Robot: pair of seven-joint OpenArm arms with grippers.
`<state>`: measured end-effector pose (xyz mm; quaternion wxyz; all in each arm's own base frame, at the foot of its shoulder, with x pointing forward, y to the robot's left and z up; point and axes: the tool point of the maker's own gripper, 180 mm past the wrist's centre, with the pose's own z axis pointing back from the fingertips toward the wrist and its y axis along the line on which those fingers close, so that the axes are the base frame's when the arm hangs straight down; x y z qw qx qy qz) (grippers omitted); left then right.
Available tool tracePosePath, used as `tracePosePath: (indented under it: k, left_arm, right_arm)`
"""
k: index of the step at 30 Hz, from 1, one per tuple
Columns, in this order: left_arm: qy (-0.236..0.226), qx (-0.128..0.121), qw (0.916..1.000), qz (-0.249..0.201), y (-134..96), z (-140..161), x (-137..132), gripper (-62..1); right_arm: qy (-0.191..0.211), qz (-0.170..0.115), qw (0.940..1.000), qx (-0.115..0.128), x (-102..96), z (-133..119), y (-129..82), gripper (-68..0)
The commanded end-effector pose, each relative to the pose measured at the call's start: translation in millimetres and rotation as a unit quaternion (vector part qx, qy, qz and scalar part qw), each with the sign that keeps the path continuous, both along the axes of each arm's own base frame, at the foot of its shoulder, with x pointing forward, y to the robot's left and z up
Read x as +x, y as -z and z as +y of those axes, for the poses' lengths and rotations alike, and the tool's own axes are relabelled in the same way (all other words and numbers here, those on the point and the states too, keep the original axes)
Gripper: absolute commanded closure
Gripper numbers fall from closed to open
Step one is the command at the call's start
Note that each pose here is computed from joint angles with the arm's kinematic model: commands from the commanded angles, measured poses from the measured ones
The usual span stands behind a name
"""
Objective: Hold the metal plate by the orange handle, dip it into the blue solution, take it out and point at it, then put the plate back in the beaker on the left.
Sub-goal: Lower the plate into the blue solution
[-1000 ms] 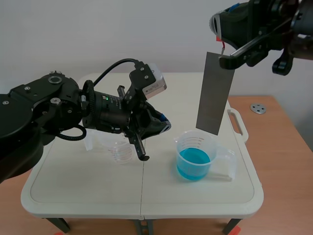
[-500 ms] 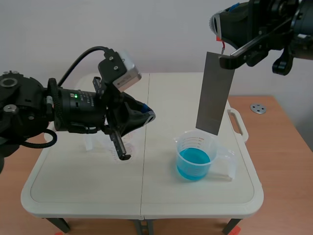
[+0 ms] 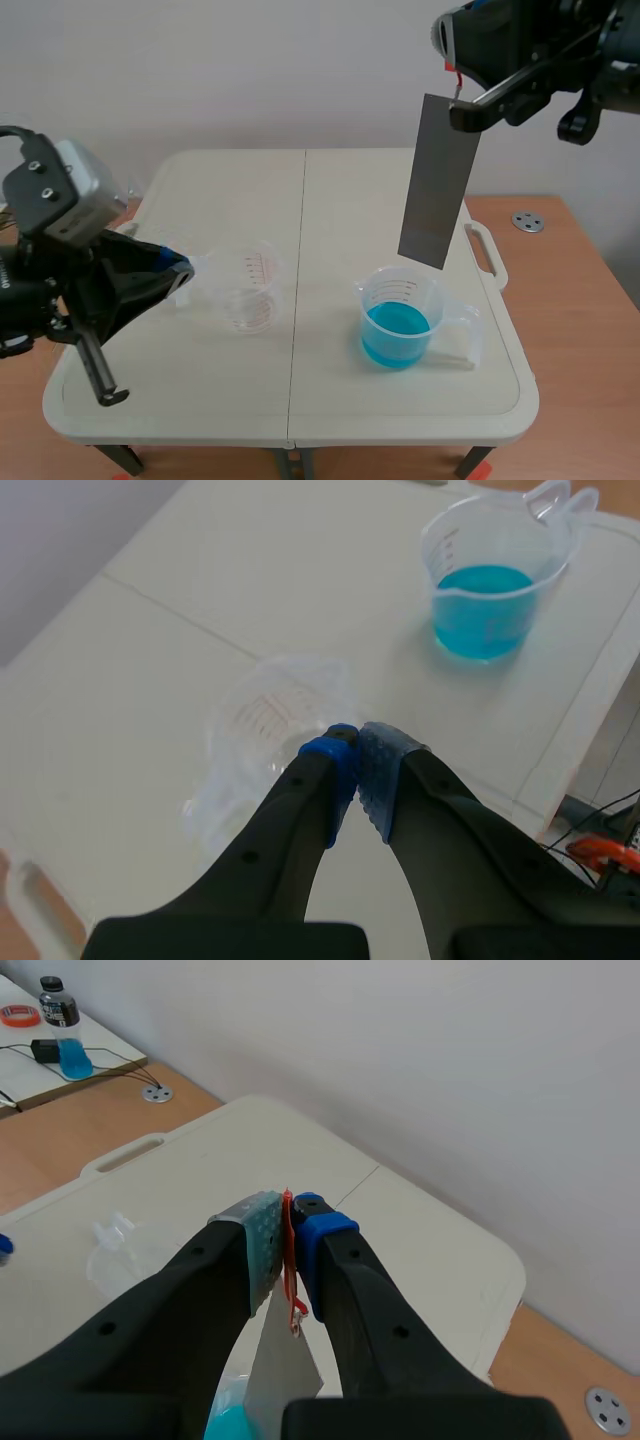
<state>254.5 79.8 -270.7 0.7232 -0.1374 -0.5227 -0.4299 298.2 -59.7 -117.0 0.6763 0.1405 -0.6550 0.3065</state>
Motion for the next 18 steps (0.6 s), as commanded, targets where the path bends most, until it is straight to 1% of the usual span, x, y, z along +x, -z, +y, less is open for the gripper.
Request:
tracePosePath:
  k: [1, 4, 10, 15, 18]
  left_arm:
    - [-0.005, -0.005, 1.0, 0.0, -2.6, 6.0, -7.7, -2.7]
    - [-0.021, 0.002, 0.9996, 0.018, 4.8, 24.3, -26.4, -2.7]
    - [-0.055, 0.009, 0.9965, 0.061, 19.5, 57.3, -66.1, -2.7]
    - [-0.072, 0.009, 0.993, 0.093, 25.9, 76.3, -99.3, -2.7]
    - [-0.079, 0.011, 0.9907, 0.11, 27.8, 85.1, -116.8, -2.7]
  right_arm:
    - [-0.006, -0.023, 0.9997, 0.003, -0.5, 2.2, -11.3, -1.1]
    - [-0.003, -0.021, 0.9998, 0.002, 1.9, 0.4, -7.8, -1.1]
    - [0.002, -0.005, 0.9999, 0.011, 9.1, -3.1, 5.6, -1.1]
    - [0.001, 0.005, 0.9998, 0.02, 12.4, -3.8, 13.6, -1.1]
    - [0.0, 0.012, 0.9998, 0.014, 14.0, -1.2, 20.1, -1.1]
